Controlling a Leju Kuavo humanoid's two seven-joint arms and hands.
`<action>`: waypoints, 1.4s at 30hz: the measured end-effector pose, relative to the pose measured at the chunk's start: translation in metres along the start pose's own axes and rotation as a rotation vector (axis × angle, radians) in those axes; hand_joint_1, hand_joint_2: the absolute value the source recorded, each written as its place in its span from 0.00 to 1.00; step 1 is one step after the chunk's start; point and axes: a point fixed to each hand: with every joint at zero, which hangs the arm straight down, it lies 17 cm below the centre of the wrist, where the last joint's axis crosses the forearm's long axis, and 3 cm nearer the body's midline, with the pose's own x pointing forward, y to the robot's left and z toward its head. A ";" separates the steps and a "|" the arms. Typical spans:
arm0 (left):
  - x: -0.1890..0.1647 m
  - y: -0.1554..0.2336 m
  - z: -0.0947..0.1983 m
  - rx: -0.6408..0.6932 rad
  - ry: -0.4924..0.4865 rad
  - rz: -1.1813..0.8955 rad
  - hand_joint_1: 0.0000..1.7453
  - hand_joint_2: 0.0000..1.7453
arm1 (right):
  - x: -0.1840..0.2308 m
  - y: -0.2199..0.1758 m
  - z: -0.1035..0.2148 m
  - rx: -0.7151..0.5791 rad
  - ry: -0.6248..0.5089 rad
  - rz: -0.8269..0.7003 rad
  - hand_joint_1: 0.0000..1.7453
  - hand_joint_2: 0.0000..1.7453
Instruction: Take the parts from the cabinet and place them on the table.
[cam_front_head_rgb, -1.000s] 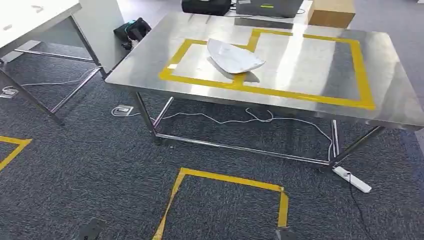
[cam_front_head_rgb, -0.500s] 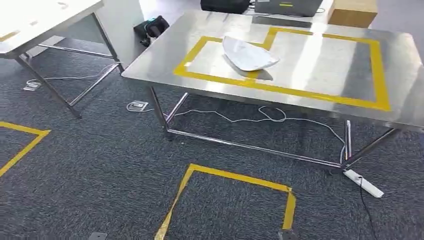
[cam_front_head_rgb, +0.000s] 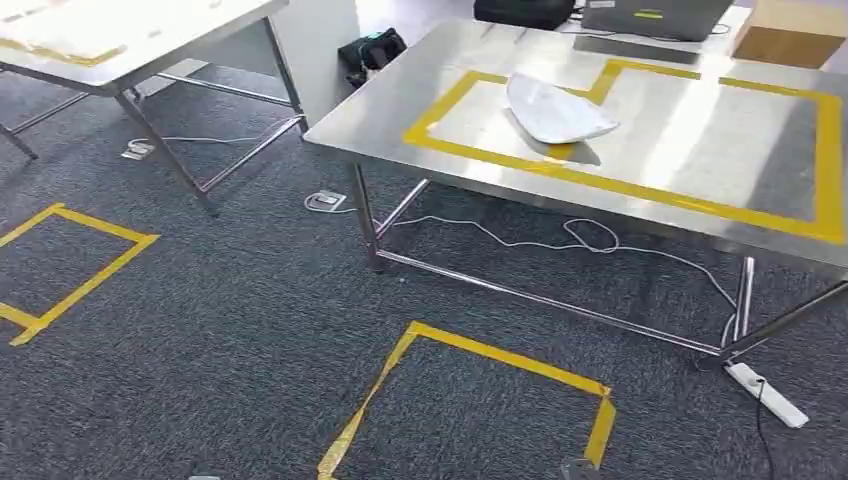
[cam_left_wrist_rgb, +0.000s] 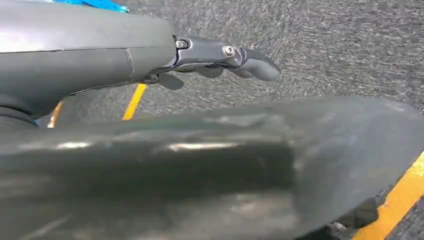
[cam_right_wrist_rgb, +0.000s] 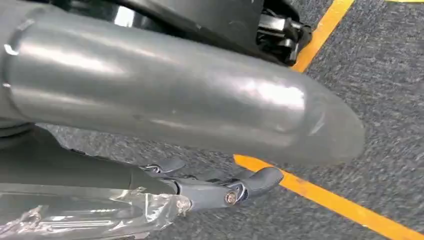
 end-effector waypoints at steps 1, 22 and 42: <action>0.001 -0.001 0.000 -0.002 -0.001 -0.002 0.00 0.00 | 0.000 0.000 0.000 -0.001 0.001 -0.001 0.00 0.00; -0.002 -0.026 0.009 -0.038 0.025 0.034 0.00 0.00 | -0.009 -0.001 0.002 -0.008 0.016 -0.008 0.00 0.00; 0.000 -0.029 0.009 -0.051 0.022 0.017 0.00 0.00 | -0.017 -0.001 0.003 -0.002 0.031 -0.002 0.00 0.00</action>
